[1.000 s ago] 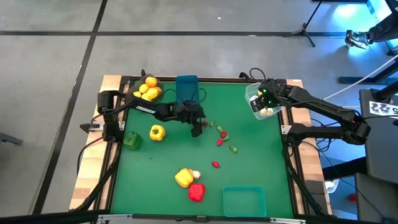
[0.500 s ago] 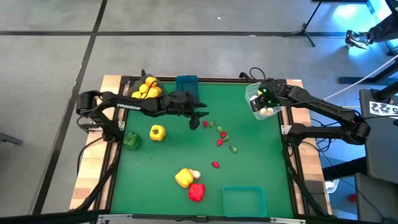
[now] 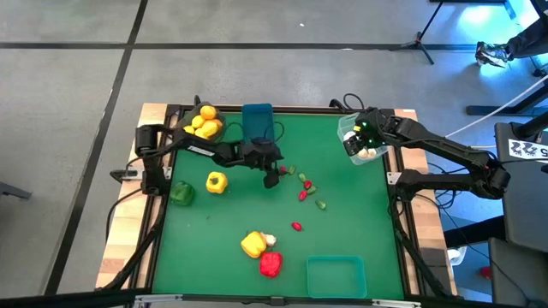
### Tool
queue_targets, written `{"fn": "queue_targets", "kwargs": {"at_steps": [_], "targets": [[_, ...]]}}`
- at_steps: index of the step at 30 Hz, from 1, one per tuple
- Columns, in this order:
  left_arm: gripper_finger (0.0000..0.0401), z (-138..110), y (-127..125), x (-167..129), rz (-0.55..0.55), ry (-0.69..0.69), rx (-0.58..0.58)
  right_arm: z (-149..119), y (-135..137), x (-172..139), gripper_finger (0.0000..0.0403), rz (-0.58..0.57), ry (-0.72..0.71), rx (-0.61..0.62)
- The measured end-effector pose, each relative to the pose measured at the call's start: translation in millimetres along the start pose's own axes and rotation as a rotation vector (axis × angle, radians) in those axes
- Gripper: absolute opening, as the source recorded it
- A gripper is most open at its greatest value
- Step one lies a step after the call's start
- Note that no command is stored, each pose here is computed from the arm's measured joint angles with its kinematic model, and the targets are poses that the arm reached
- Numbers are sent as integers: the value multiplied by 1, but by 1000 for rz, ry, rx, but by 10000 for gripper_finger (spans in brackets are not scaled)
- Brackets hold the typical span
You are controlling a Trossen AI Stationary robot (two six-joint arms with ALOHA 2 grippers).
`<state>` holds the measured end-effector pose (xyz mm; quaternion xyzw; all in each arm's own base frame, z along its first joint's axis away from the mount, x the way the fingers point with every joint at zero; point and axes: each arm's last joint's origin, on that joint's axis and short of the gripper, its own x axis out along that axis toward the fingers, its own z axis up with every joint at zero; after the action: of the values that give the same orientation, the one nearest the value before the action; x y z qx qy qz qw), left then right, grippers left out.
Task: Sort produce into baskets
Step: Put the top left red pepper into light blue bin
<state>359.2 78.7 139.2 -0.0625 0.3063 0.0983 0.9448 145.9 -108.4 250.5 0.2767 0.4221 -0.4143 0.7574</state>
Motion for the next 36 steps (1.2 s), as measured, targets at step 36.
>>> {"fn": "queue_targets", "kwargs": {"at_steps": [36], "targets": [[166,-32,-8,28,53,102,-109,-2,0,0,244,3,18,5]]}}
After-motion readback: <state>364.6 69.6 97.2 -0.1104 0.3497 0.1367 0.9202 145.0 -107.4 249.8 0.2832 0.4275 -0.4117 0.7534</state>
